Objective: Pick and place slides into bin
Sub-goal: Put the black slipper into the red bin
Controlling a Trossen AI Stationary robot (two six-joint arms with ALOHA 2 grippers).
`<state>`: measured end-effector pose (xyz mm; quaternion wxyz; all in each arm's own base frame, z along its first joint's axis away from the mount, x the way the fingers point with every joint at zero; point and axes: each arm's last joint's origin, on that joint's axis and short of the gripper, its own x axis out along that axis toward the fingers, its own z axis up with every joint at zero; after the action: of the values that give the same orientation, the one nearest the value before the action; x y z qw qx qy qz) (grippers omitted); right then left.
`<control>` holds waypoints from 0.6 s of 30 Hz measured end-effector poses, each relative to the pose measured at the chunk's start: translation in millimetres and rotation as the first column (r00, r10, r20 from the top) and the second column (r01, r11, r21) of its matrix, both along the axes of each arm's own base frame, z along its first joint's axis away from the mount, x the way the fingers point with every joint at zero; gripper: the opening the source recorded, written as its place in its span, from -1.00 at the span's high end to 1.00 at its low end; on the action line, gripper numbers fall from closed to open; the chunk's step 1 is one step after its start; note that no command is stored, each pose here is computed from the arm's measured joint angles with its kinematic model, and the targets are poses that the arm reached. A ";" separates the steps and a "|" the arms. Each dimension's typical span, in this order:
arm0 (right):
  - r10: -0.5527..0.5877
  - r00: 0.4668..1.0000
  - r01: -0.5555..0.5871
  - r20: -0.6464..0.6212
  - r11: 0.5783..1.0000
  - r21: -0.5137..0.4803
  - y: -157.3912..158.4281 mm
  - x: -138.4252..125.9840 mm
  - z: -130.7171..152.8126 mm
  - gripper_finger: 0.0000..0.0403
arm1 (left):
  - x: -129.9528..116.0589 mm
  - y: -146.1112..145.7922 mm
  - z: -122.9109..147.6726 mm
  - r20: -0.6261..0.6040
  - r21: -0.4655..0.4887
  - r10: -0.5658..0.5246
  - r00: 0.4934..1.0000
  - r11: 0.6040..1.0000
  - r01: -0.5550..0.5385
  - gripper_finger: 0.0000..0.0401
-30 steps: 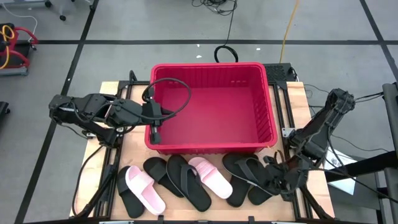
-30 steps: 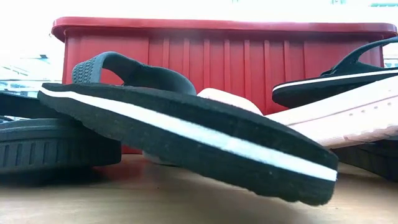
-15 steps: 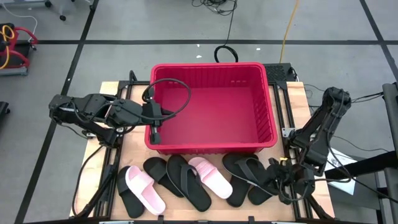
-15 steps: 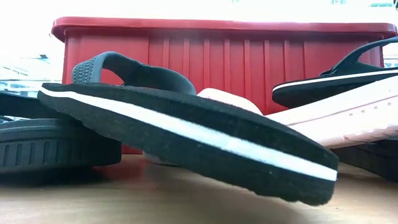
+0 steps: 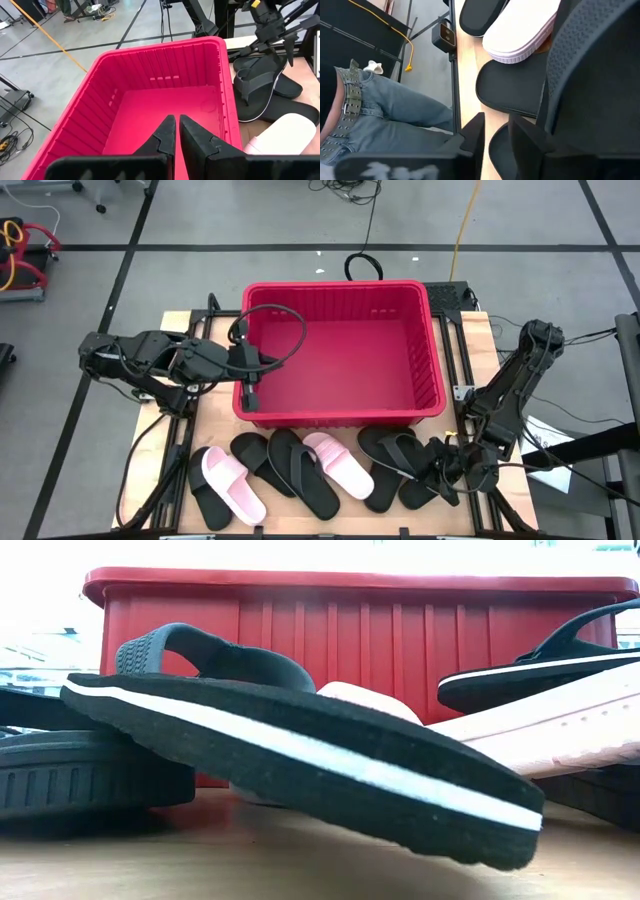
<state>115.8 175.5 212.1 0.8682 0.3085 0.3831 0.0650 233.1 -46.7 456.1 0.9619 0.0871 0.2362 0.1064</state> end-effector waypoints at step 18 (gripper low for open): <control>-0.088 0.993 0.093 0.077 0.993 -0.067 -16.6 -5.5 4.8 0.53 | 0.2 -1.0 -0.1 -0.001 -0.021 -0.030 1.000 0.999 0.030 0.87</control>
<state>110.2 158.9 216.8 0.8942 0.2920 0.3384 0.0233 233.3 -47.7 456.0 0.9641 0.0805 0.2367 0.0892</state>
